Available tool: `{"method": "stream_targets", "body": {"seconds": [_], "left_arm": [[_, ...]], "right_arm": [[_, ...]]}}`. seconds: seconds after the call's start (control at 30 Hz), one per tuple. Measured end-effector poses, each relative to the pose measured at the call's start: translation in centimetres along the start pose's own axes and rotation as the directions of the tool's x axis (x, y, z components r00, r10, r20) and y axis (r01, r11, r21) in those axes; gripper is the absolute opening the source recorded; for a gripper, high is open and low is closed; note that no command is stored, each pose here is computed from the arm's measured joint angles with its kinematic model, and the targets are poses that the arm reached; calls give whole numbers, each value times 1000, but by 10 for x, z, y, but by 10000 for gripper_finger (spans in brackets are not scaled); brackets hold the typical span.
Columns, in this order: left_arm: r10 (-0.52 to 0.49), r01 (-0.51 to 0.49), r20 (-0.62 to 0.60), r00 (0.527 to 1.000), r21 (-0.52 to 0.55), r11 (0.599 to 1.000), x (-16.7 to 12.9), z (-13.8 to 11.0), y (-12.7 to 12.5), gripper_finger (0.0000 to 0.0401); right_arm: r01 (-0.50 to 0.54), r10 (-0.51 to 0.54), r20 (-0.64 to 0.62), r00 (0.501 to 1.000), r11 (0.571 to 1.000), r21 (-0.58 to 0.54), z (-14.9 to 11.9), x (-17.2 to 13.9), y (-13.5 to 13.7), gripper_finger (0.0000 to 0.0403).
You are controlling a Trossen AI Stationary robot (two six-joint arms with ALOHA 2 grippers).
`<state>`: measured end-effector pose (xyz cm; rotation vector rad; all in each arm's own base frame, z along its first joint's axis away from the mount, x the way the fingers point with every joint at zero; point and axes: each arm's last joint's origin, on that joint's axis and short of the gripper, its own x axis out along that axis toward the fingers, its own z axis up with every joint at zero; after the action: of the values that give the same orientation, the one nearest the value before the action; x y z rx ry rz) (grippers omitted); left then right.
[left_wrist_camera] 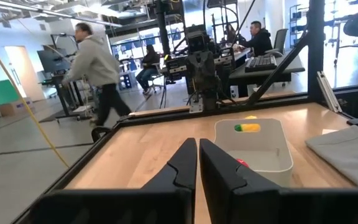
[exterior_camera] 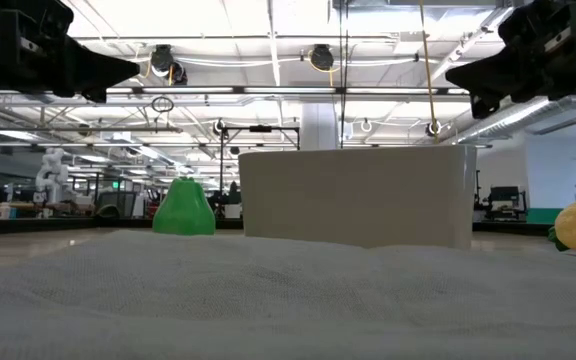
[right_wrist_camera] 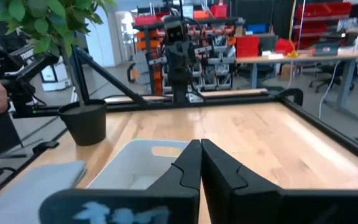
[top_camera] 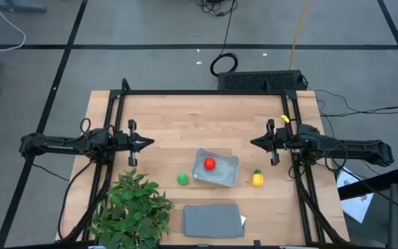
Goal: Pick and placing Produce into tupperware
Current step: Put the yellow pineapple into the gray bin
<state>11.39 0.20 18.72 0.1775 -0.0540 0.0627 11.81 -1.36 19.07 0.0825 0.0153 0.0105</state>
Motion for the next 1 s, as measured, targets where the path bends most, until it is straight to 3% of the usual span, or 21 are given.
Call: {"method": "stream_targets", "body": {"seconds": [0.3, 0.5, 0.67, 0.83, 1.0], "left_arm": [[0, 0, 0, 1000, 1, 1000, 0, 0, 0, 2], [8, -8, -1, 1000, 1, 1000, 0, 0, 0, 18], [8, -8, -2, 1000, 1, 1000, 0, 0, 0, 22], [8, -8, -1, 1000, 1, 1000, 0, 0, 0, 7], [9, -9, -1, 1000, 19, 1000, 0, 0, 0, 6]], "right_arm": [[-66, 68, -40, 997, 996, 66, 10, 3, 2, 0], [-58, 67, -97, 993, 994, 95, 26, 7, 3, 0], [-37, 61, -205, 977, 992, 119, 46, 9, 4, 0], [-19, 63, -369, 927, 992, 121, 58, 12, 6, 0], [-40, 84, -401, 912, 992, 118, 69, 18, 9, 0]]}}
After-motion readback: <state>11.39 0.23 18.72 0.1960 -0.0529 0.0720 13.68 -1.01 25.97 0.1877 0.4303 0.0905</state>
